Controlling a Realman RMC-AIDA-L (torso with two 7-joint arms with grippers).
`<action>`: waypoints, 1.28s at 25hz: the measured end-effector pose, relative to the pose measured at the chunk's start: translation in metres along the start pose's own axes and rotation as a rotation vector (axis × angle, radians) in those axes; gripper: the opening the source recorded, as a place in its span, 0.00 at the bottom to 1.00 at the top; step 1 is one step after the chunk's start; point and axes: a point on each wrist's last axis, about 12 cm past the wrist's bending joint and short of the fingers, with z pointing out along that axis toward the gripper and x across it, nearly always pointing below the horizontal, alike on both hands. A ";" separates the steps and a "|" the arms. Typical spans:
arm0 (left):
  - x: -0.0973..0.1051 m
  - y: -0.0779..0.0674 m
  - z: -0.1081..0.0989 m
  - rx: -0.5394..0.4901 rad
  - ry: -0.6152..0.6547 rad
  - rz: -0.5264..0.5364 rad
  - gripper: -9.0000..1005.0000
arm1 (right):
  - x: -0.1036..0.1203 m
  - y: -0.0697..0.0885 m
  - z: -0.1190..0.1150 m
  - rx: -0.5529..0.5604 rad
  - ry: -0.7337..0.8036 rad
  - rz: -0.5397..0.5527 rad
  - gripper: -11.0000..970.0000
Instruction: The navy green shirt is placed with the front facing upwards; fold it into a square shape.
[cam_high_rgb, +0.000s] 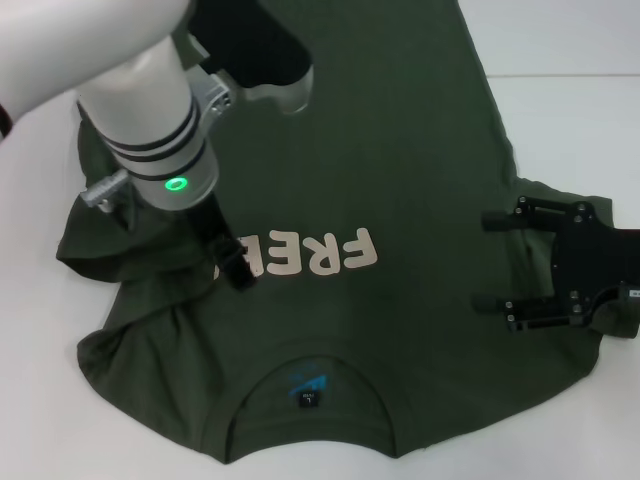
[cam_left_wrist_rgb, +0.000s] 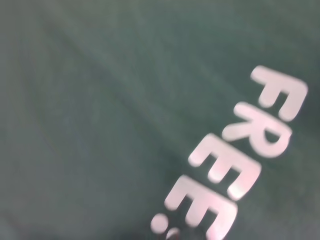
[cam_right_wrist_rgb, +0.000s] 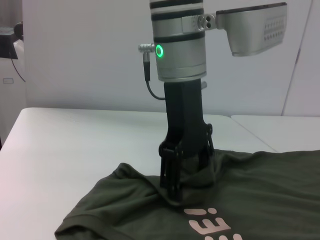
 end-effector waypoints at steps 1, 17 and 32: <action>0.002 0.002 -0.001 -0.001 0.011 -0.005 0.80 | 0.000 0.000 0.000 0.000 0.000 0.000 0.94; 0.034 0.037 -0.030 0.011 -0.010 -0.174 0.94 | -0.003 -0.002 0.003 -0.002 -0.011 -0.007 0.94; 0.138 0.123 0.001 0.096 -0.166 -0.706 0.94 | -0.007 -0.007 0.002 0.003 -0.012 -0.026 0.94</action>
